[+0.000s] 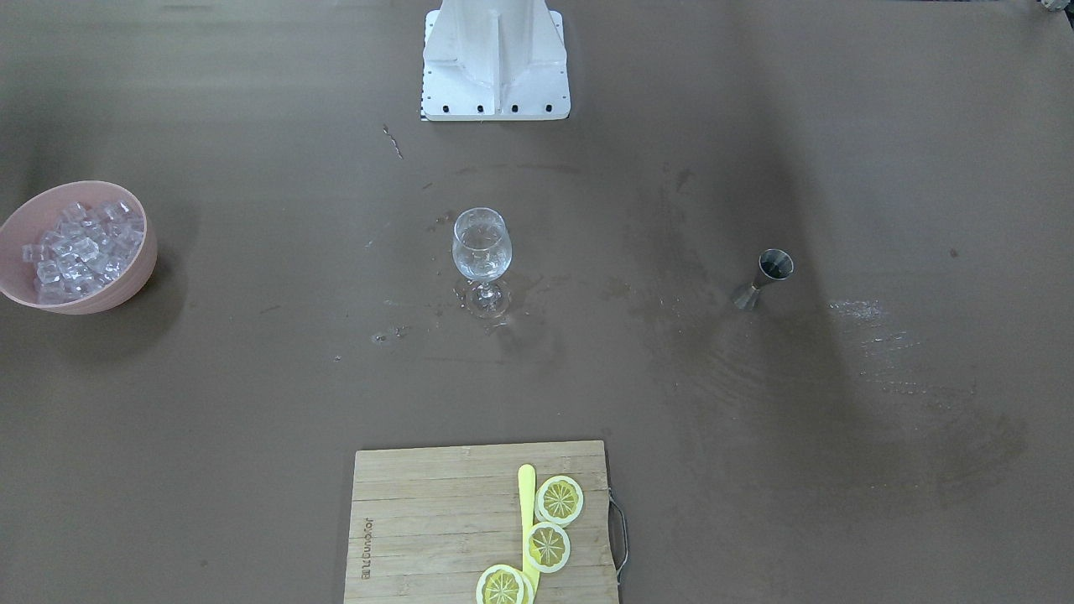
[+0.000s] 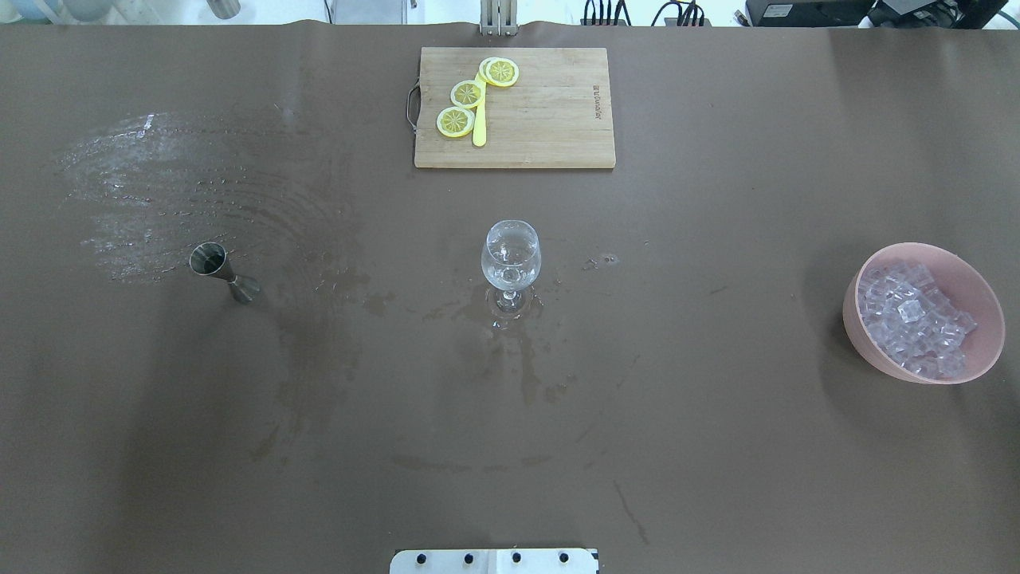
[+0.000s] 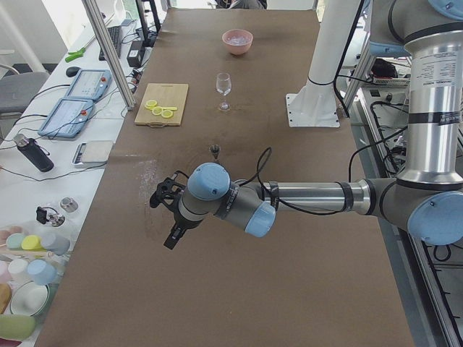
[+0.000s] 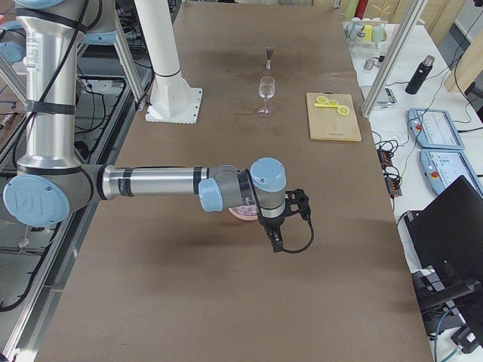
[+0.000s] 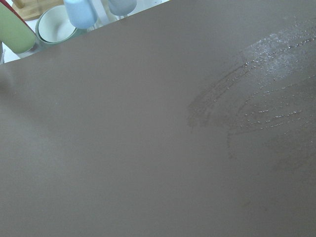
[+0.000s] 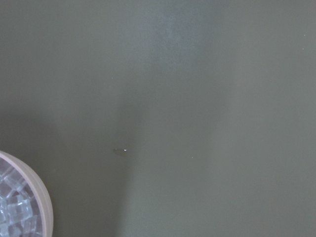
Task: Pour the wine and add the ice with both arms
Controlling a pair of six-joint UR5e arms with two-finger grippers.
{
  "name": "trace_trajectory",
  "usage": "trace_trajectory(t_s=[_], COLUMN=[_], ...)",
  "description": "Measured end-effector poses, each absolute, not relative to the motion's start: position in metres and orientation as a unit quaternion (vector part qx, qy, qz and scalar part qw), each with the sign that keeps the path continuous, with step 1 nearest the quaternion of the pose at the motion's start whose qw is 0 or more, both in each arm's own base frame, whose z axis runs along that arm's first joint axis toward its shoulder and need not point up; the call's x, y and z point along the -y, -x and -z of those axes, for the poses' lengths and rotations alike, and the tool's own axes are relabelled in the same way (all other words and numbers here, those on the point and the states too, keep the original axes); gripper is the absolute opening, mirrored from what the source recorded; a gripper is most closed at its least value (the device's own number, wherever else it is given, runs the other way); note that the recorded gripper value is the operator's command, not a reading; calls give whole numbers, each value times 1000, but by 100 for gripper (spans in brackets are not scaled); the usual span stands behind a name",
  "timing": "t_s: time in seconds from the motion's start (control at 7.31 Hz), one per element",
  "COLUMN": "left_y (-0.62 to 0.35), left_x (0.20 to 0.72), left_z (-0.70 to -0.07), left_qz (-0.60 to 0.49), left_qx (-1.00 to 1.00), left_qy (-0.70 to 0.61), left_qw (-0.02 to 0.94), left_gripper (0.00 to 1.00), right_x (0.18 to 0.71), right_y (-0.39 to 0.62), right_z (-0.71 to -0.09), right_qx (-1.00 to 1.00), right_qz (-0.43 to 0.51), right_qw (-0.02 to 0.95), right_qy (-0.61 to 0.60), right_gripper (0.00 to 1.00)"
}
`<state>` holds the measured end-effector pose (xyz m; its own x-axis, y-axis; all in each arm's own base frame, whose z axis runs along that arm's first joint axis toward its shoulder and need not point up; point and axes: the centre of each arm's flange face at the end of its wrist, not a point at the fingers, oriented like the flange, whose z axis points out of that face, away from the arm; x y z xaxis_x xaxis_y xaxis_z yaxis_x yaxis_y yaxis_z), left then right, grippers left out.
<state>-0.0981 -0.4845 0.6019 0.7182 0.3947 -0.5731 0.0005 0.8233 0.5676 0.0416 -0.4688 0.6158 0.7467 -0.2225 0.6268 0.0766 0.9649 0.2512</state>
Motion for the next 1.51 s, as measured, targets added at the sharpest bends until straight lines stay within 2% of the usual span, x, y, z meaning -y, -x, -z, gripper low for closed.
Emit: trace_trajectory(t_s=[0.68, 1.09, 1.51], left_y=[80, 28, -67], left_x=[484, 523, 514], left_z=[-581, -503, -417], left_qz=[-79, -97, -62], left_qx=[-456, -484, -487], left_qy=[-295, -310, -320], left_qw=[836, 812, 811], left_gripper=[98, 100, 100], right_x=[470, 470, 470], right_y=[-41, -41, -41], right_z=[-619, -619, -620], right_qx=[347, 347, 348], right_qz=[80, 80, 79], right_qw=[929, 929, 929], right_qy=[-103, -103, -101], right_gripper=[100, 100, 100])
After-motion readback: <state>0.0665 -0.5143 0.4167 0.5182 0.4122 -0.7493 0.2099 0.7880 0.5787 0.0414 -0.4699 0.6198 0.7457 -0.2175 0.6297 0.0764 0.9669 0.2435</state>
